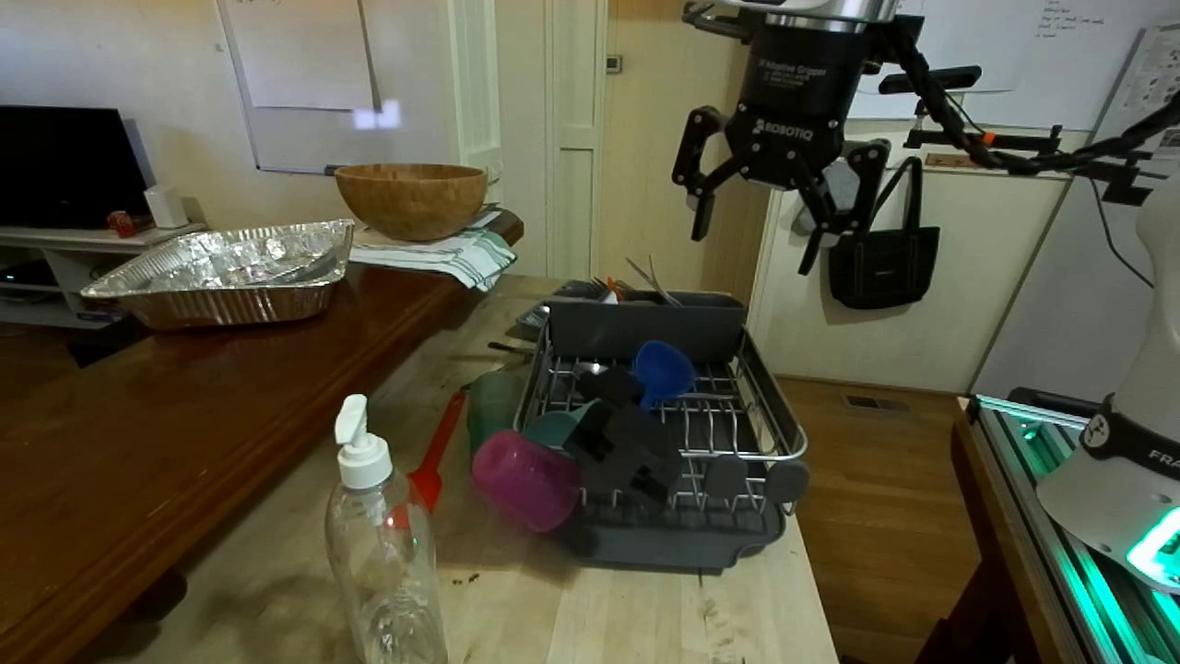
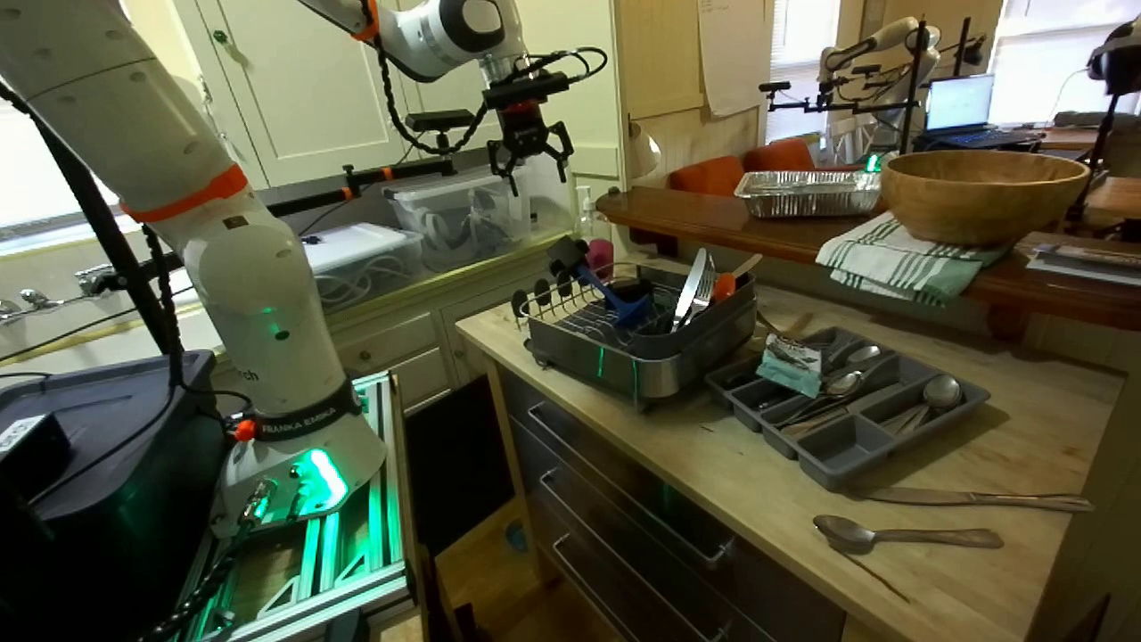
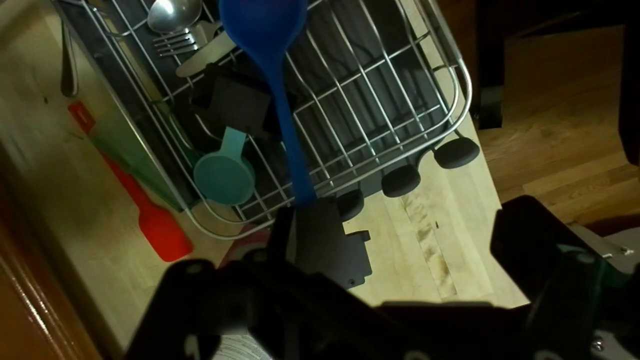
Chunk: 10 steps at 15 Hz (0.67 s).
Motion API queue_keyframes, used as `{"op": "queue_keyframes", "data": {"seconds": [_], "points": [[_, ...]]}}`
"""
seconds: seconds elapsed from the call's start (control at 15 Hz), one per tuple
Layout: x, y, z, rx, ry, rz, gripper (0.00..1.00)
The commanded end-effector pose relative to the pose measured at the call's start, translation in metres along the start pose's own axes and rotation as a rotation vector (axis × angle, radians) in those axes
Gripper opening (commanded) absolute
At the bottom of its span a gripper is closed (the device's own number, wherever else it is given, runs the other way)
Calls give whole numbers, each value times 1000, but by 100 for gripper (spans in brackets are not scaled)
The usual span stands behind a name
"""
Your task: Move the blue serving spoon to the next tray
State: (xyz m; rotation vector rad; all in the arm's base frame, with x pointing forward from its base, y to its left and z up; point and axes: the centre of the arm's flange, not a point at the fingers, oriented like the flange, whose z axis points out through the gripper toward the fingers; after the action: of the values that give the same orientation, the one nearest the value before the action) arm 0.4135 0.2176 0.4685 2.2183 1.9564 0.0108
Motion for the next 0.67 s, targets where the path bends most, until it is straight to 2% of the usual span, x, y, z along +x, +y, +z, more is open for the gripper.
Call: {"op": "queue_keyframes", "data": {"seconds": [0.0, 0.07, 0.2, 0.33, 0.6], "points": [[-7, -1, 15, -5, 13, 14, 100], [-6, -3, 23, 0, 35, -29, 100], [-2, -6, 34, -38, 61, -89, 100], [3, -10, 45, -109, 116, -184, 100], [9, -14, 66, -231, 235, -292, 100]]}}
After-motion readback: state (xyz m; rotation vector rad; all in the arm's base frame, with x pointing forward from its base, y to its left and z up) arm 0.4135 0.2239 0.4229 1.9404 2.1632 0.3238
